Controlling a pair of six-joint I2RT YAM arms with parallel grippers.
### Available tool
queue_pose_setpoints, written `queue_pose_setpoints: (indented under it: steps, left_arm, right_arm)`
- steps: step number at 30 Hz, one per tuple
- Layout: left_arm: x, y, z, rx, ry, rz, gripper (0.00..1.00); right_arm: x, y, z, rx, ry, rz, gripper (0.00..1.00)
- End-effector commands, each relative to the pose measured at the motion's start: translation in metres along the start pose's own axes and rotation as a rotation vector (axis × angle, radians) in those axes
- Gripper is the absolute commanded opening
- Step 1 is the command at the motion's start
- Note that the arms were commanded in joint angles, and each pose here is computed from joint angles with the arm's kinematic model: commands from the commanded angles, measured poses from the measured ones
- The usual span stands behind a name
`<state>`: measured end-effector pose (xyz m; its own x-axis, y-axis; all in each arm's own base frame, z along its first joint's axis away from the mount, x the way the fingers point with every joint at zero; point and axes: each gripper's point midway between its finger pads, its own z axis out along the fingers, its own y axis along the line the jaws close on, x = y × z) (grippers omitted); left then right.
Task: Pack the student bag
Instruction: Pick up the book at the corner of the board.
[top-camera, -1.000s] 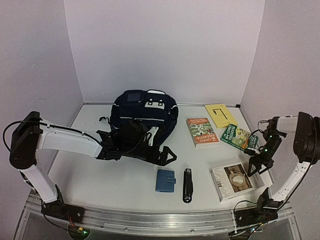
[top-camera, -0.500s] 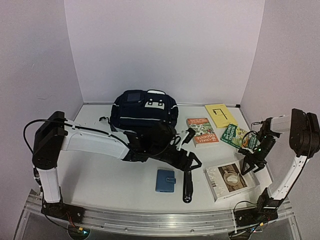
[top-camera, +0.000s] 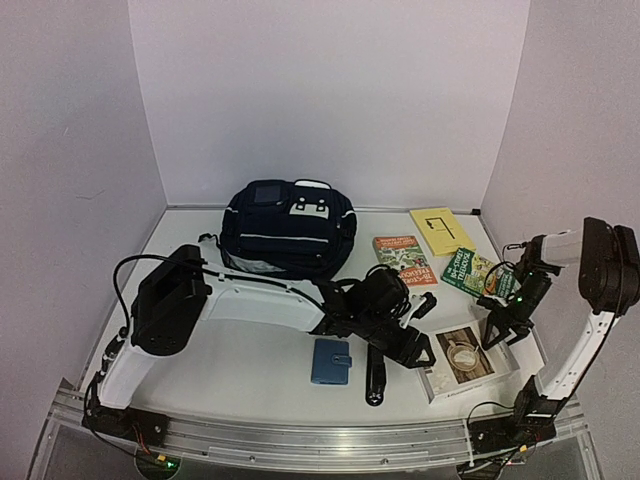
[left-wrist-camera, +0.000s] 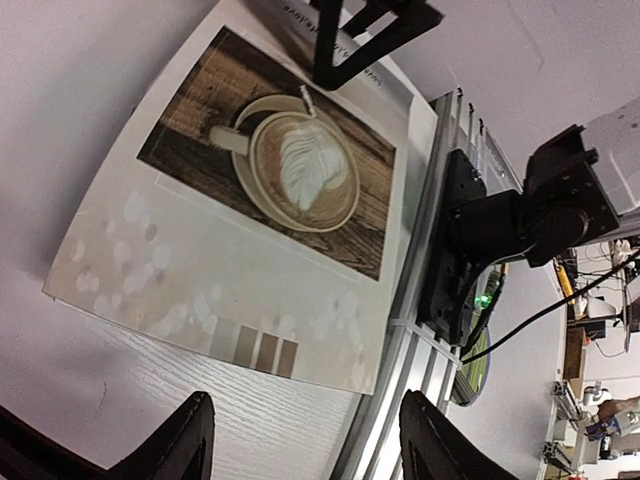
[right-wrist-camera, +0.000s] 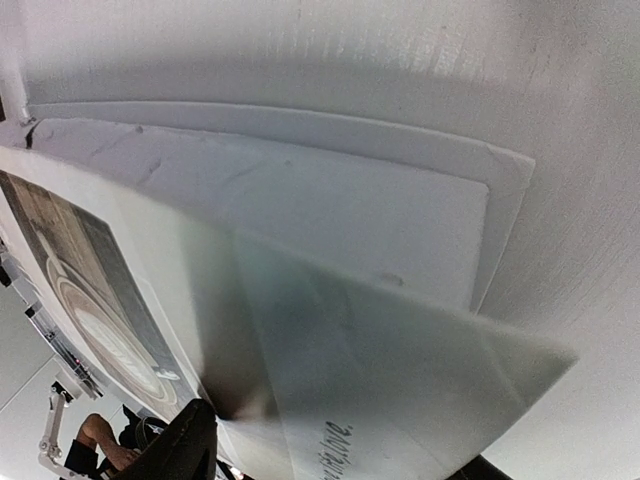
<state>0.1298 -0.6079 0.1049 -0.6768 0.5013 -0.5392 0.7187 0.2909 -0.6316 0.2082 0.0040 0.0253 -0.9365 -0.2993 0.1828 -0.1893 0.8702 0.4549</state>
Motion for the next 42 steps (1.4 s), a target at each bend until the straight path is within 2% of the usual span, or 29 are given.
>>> queue_pose_setpoints:
  steps: [1, 7, 13, 21, 29, 35, 38, 42]
  left_arm:
    - [-0.004, 0.002, 0.008, -0.012, 0.038, -0.060, 0.64]
    - [-0.005, 0.019, 0.027, -0.047, 0.071, -0.093, 0.64]
    - [-0.021, 0.020, 0.028, -0.011, 0.013, -0.084, 0.59]
    - [-0.050, 0.026, 0.010, 0.000, -0.090, -0.070, 0.46]
    - [-0.080, 0.037, -0.014, -0.025, -0.187, -0.051, 0.41]
    - [-0.102, 0.056, -0.042, -0.058, -0.262, -0.064, 0.39]
    - [-0.105, 0.066, -0.048, -0.077, -0.275, -0.073, 0.41]
    - [-0.102, 0.079, -0.053, -0.090, -0.282, -0.102, 0.43]
  right_arm:
    - [-0.013, -0.011, -0.003, 0.076, -0.065, -0.038, 0.60]
    - [-0.013, -0.010, -0.006, 0.076, -0.078, -0.049, 0.60]
    - [-0.018, -0.001, -0.013, 0.048, -0.110, -0.060, 0.58]
    - [-0.038, 0.020, -0.037, 0.006, -0.201, -0.102, 0.45]
    - [-0.053, 0.037, -0.052, -0.034, -0.268, -0.131, 0.38]
    - [-0.069, 0.051, -0.061, -0.090, -0.315, -0.140, 0.27]
    - [-0.076, 0.057, -0.069, -0.111, -0.345, -0.140, 0.20]
    - [-0.082, 0.061, -0.079, -0.119, -0.379, -0.127, 0.02]
